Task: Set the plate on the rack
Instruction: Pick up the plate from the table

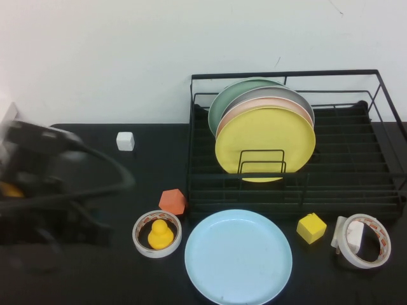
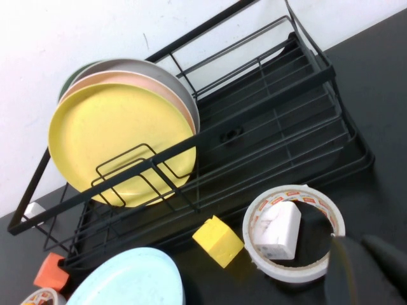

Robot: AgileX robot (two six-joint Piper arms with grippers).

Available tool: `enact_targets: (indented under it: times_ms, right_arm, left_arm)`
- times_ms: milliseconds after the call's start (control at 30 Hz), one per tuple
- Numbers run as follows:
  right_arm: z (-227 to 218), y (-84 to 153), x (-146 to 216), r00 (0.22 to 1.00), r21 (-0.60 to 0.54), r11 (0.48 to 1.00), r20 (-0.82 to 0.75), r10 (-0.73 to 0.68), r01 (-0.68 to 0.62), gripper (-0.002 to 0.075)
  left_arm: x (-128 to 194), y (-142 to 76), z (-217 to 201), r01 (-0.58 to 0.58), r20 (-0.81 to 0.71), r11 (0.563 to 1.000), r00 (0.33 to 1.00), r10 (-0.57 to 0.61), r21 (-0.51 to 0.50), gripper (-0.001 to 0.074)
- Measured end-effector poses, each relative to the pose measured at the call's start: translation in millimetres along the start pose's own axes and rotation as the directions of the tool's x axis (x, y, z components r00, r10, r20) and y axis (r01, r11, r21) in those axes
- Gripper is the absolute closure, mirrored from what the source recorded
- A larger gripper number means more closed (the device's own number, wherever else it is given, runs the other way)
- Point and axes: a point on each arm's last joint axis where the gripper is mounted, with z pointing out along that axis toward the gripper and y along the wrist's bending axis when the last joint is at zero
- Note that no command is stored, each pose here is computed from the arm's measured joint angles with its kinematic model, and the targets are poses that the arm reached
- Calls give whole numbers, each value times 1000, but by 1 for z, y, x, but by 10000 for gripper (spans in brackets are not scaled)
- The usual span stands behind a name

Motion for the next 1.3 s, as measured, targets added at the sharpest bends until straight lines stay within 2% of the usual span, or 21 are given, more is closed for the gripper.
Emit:
enact_targets:
  times_ms: [133, 233, 267, 367, 467, 533, 633, 700, 1033, 1300]
  right_arm:
    - [0, 0, 0, 1000, 1, 1000, -2, -6, 6, 717]
    - [0, 0, 0, 1000, 1, 1000, -3, -11, 11, 717]
    - [0, 0, 0, 1000, 1, 1000, -3, -13, 13, 717]
    - [0, 0, 0, 1000, 0, 1000, -3, -11, 11, 717]
    - [0, 0, 0, 1000, 0, 1000, -3, -13, 13, 717]
    - [0, 0, 0, 1000, 0, 1000, -3, -15, 15, 717]
    - [0, 0, 0, 1000, 0, 1000, -3, -15, 15, 717]
    - [0, 0, 0, 1000, 0, 1000, -3, -15, 15, 717]
    - [0, 0, 0, 1000, 0, 1000, -3, -15, 15, 717]
    - [0, 0, 1, 1000, 0, 1000, -10, -12, 12, 717]
  left_arm:
    - [2, -26, 34, -75, -90, 995, 993, 82, 71, 734]
    - [7, -46, 58, -112, -151, 987, 980, 128, 111, 682]
    - [10, -51, 66, -119, -175, 985, 975, 140, 121, 652]
    - [20, -64, 88, -109, -243, 984, 960, 141, 141, 494]
    - [26, -68, 110, 0, -300, 994, 953, 32, 107, 318]
    - [25, -68, 125, 107, -321, 992, 944, -81, 64, 266]
    - [23, -68, 146, 206, -342, 978, 920, -188, 16, 251]
    - [18, -69, 159, 231, -340, 973, 915, -216, 4, 252]
    - [18, -71, 221, 276, -390, 960, 880, -271, -44, 266]
    - [22, -68, 235, 282, -375, 957, 882, -286, -67, 291]
